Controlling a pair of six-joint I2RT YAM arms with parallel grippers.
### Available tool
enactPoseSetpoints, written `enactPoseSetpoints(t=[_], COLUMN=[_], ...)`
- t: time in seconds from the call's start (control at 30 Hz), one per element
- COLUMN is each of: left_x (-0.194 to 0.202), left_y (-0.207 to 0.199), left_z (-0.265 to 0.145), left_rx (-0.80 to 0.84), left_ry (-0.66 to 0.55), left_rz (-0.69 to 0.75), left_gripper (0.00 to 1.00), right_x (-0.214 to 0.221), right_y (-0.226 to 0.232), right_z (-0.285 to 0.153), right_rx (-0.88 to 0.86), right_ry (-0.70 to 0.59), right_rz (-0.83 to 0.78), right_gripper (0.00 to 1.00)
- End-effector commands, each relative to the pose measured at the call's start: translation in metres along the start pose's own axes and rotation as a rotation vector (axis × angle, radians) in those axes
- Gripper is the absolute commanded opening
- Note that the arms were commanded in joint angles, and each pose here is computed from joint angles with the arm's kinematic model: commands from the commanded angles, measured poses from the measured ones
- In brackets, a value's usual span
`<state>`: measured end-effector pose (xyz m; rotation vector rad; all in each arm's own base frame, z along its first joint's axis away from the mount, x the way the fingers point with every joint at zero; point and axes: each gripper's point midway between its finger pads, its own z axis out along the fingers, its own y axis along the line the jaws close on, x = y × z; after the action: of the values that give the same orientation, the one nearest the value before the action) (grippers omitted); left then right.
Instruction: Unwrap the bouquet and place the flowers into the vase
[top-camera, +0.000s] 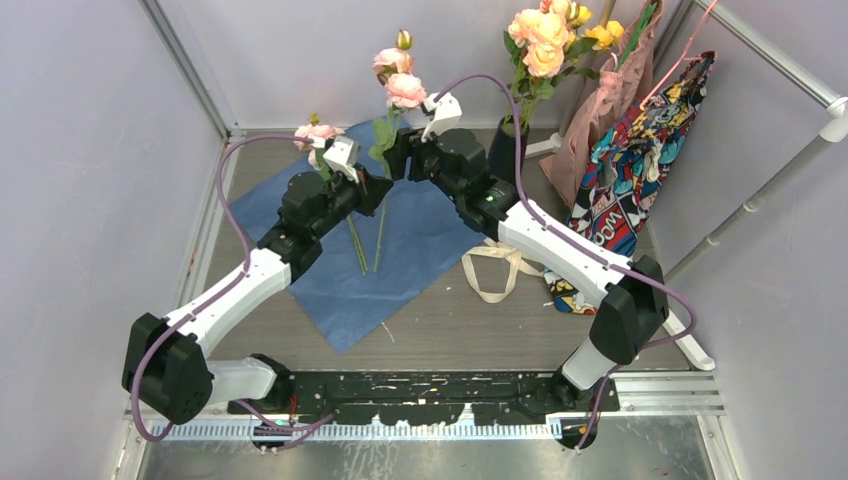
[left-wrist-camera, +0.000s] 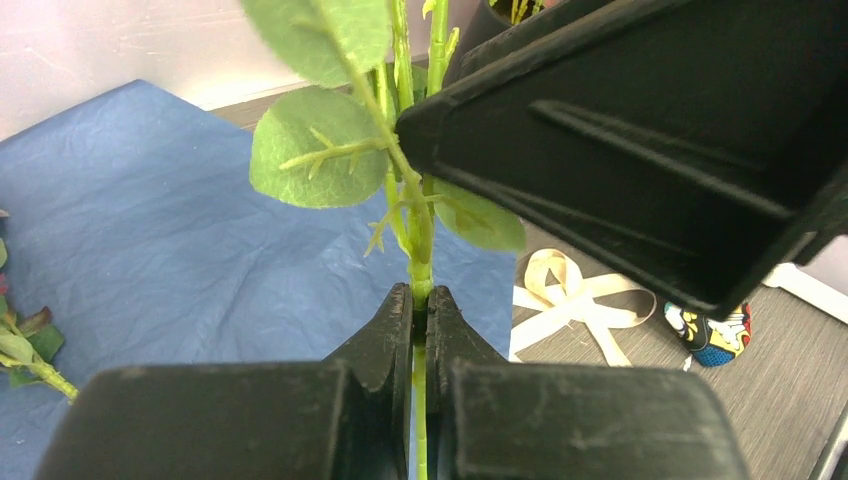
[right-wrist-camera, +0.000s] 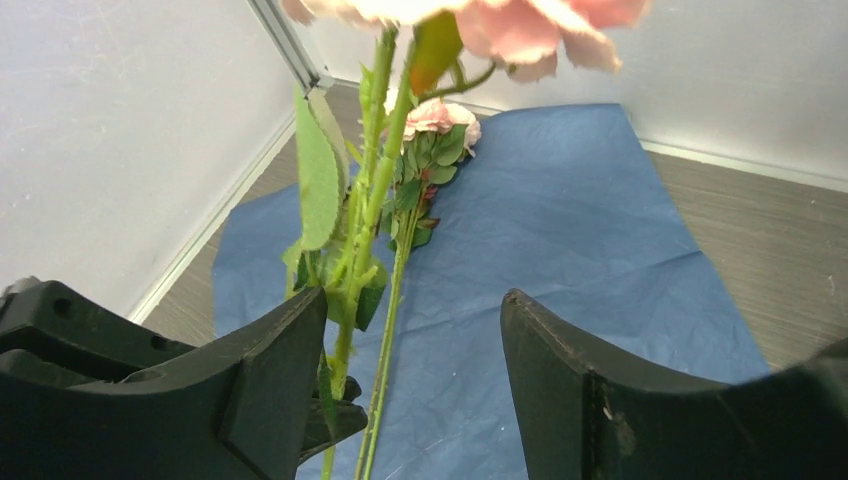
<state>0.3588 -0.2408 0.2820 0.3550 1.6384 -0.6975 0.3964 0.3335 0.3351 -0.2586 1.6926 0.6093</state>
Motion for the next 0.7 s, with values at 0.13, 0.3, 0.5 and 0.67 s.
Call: enactPoseSetpoints(t=[0.13,0.3,0.5,0.67], left_x=[-0.024,-0.024,-0.022,-0.022], left_y=[-0.012,-0.012,-0.011,-0.009], left_z=[-0.005,-0.006,-0.006,-0.007], left_rx=[0.049,0.049,0.046,0.036], left_ry=[-0.075,-0.075,-0.072,-0.073], left_rz=[0.017,0.020,0.019,0.022], left_gripper=[0.00,0.00,0.00,0.00], right_x=[-0.003,0.010,0.016,0.012], right_y=[0.016,0.019,0.018,0.014], right_z=[0.016,0.025,0.030,0.028], right_rx=[-0.056,-0.068,-0.062,-0.041], right_ry=[-0.023,0.005,0.013,-0.005], right_rz=[0.050,0.068,0.079,0.077], right_gripper=[0.69,0.59,0.20,0.01])
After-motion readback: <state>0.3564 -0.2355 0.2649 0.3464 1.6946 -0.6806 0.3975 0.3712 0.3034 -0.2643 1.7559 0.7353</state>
